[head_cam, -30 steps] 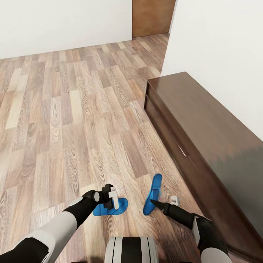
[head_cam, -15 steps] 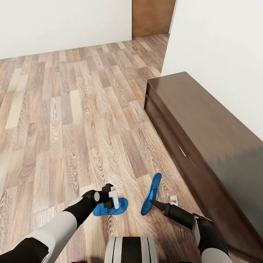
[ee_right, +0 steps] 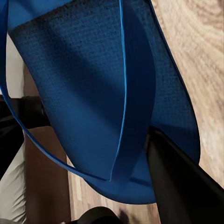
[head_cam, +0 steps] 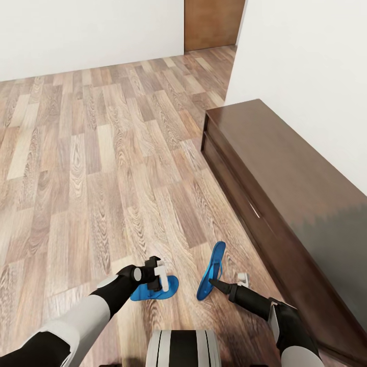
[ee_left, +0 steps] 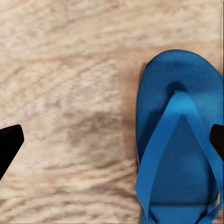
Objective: In the bedroom, move the book from the bed onto either nightstand, and place the two sandals side by side next to the bed.
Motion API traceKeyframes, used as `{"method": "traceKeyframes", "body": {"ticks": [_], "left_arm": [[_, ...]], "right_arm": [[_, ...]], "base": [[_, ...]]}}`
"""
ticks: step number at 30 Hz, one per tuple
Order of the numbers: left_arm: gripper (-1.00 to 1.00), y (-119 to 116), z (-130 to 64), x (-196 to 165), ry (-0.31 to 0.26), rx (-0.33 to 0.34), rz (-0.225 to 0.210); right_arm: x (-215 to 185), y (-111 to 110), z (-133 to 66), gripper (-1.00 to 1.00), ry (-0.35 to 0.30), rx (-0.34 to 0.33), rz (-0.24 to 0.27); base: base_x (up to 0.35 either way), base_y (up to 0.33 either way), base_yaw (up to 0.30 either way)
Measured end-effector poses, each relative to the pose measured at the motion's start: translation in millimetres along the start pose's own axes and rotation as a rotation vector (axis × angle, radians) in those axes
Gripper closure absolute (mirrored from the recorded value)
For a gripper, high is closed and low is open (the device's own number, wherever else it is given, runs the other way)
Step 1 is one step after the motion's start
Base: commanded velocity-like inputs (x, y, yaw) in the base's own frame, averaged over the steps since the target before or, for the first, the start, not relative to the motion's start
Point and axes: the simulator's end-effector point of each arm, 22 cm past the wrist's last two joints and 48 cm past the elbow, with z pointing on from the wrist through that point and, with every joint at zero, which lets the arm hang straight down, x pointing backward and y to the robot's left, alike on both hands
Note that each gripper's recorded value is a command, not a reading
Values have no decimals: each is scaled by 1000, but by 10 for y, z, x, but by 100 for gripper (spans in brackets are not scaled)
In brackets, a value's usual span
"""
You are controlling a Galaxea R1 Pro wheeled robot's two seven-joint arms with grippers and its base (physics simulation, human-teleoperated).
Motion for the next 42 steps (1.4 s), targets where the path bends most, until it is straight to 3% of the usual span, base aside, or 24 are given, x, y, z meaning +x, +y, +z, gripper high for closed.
{"method": "traceKeyframes", "body": {"ticks": [15, 42], "left_arm": [[-100, -277, 254, 63, 1, 59, -23], [-100, -330, 265, 77, 6, 70, -26]], "right_arm": [[204, -241, 23, 100, 25, 24, 48], [211, -237, 30, 100, 26, 23, 49]], "base": [[0, 0, 0], [0, 0, 0]]}}
